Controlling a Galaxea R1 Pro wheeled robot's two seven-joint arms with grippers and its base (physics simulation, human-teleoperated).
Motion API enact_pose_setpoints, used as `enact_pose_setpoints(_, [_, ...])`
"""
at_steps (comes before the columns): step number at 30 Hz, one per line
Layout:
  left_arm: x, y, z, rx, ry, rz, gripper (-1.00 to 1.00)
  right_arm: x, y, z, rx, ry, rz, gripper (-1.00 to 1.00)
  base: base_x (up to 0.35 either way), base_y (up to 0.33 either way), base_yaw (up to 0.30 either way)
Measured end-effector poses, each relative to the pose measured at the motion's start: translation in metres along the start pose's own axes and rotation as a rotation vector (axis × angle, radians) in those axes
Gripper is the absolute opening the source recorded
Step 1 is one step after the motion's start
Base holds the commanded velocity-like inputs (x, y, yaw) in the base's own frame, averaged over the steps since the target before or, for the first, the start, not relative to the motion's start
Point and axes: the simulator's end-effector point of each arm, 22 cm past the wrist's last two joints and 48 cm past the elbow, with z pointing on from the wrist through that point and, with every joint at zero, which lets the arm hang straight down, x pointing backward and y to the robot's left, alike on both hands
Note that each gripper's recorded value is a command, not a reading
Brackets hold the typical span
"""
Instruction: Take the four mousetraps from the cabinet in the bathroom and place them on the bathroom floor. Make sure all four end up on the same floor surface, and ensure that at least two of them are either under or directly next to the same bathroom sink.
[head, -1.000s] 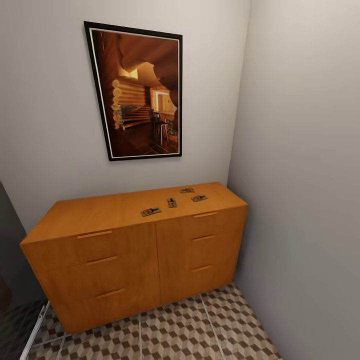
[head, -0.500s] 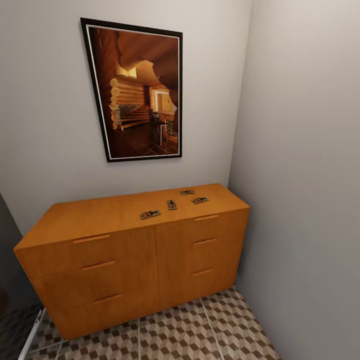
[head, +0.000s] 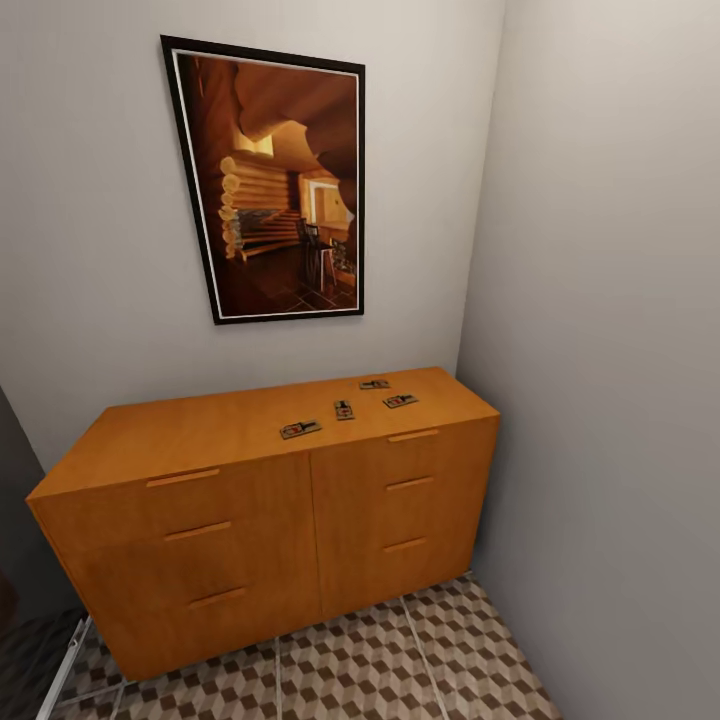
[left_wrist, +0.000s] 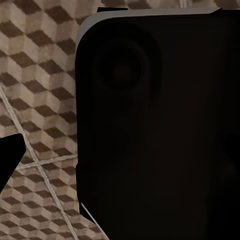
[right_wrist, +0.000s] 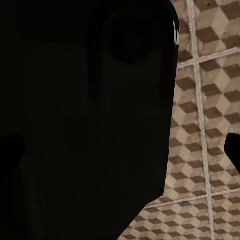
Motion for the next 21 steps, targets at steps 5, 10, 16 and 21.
enact_pose_setpoints(5, [-0.0001, 0.0002, 0.0, 0.0, 0.0, 0.0, 1.0, 0.0, 0.0, 0.0, 0.0, 0.0, 0.0, 1.0, 0.0, 0.0, 0.0])
enact_pose_setpoints(10, [-0.0004, -0.0006, 0.0, 0.001, 0.0, 0.0, 1.0, 0.0, 0.0, 0.0, 0.0, 0.0, 0.0, 1.0, 0.0, 0.0, 0.0])
enact_pose_setpoints(16, [-0.0001, -0.0007, 0.0, 0.001, 0.0, 0.0, 1.0, 0.0, -0.0007, 0.0, 0.001, 0.0, -0.001, 1.0, 0.0, 0.0, 0.0])
enact_pose_setpoints(21, [-0.0002, -0.0008, 0.0, 0.001, 0.0, 0.0, 1.0, -0.0001, -0.0009, 0.0, 0.001, 0.0, -0.003, 1.0, 0.0, 0.0, 0.0])
